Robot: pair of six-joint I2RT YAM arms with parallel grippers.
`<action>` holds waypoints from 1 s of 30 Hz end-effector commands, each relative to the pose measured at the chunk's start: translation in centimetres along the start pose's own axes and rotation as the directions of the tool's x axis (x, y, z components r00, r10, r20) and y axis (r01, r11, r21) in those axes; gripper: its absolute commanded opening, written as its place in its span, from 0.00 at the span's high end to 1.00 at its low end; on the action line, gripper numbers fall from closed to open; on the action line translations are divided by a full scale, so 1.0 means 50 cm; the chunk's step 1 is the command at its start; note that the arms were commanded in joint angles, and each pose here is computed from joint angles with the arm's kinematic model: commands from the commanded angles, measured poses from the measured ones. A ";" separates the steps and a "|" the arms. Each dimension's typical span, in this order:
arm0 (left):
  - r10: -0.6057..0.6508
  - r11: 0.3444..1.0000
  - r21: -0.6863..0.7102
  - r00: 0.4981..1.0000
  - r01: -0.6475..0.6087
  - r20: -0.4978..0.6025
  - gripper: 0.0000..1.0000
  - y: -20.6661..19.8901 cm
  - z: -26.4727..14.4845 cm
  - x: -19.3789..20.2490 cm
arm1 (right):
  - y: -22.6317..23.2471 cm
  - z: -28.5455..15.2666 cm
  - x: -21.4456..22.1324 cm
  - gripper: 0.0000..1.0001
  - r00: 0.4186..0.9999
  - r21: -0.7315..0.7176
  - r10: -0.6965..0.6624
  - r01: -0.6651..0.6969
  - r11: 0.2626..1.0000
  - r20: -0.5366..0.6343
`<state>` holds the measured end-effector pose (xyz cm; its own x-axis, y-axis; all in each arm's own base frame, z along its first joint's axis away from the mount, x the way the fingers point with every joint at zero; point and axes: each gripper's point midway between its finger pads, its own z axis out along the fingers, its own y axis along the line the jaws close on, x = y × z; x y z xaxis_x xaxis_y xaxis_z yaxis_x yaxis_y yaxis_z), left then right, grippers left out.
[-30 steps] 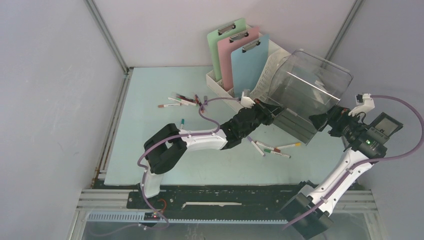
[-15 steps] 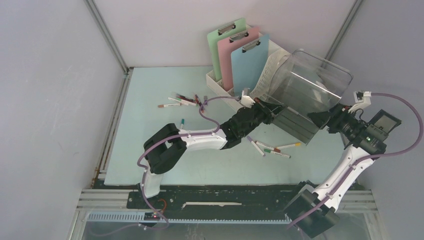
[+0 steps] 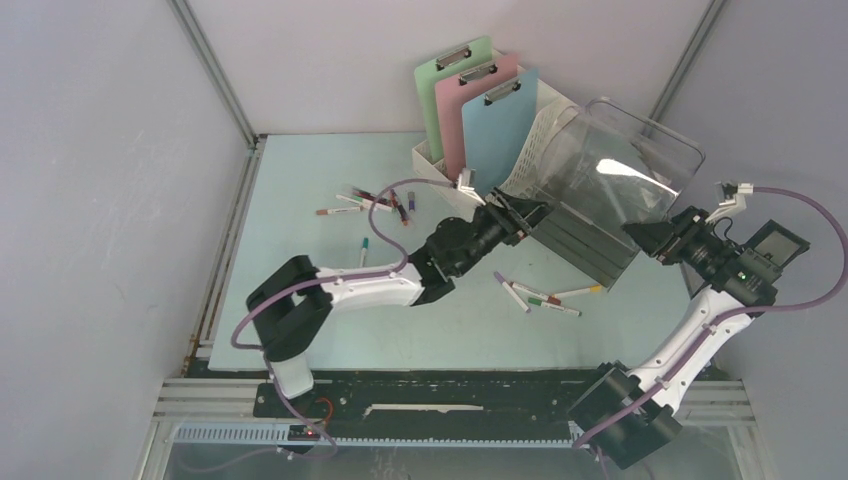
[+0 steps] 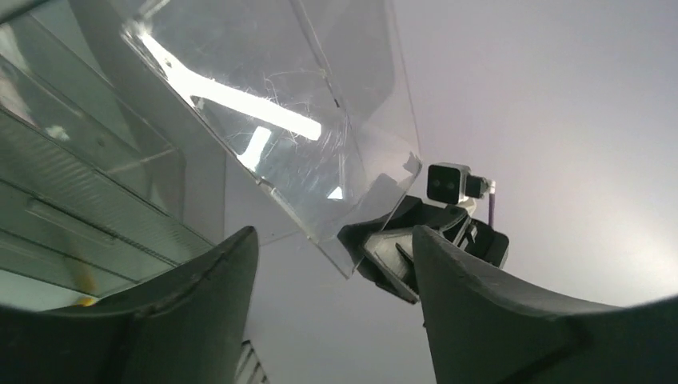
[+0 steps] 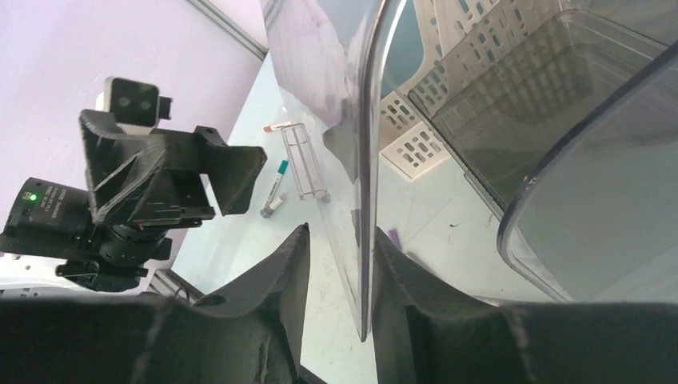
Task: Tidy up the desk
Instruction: Open the storage box at the center of the board, then pick up the stationery from the center of the board.
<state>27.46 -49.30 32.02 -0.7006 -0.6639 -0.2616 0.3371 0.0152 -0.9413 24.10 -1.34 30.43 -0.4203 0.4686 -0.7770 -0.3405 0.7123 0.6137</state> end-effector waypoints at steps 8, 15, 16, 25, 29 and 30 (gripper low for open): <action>0.703 0.709 -0.111 0.710 -0.696 0.037 0.02 0.063 -0.233 -0.144 | 0.069 -0.012 -0.029 0.62 0.999 -0.140 -0.040 0.043 0.989 0.031; 0.741 0.565 -0.357 0.648 -0.744 -0.178 0.00 0.239 -0.374 -0.271 | 0.068 -0.012 -0.020 0.62 0.998 -0.148 -0.048 0.052 0.988 0.030; 0.715 0.573 -0.389 0.672 -0.722 -0.193 0.00 0.260 -0.386 -0.289 | 0.066 -0.011 -0.019 0.62 0.998 -0.148 -0.048 0.052 0.988 0.030; 0.543 0.360 -0.733 0.769 -0.577 -0.338 0.03 0.401 -0.389 -0.430 | 0.048 -0.008 -0.010 0.62 0.999 -0.138 -0.035 0.039 0.990 0.029; 0.505 0.223 -0.781 0.755 -0.583 -0.419 0.09 0.443 -0.363 -0.464 | 0.046 -0.006 -0.009 0.62 0.999 -0.137 -0.034 0.037 0.990 0.027; 0.504 0.197 -0.787 0.749 -0.585 -0.431 0.09 0.449 -0.353 -0.474 | 0.047 -0.006 -0.008 0.62 0.999 -0.138 -0.033 0.036 0.990 0.026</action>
<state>39.18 -21.89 14.65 -0.5681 -0.2397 -0.7873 0.0874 0.9337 -0.3473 23.81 -0.85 31.30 -0.3971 0.4767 -0.7842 -0.4177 0.6670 0.6170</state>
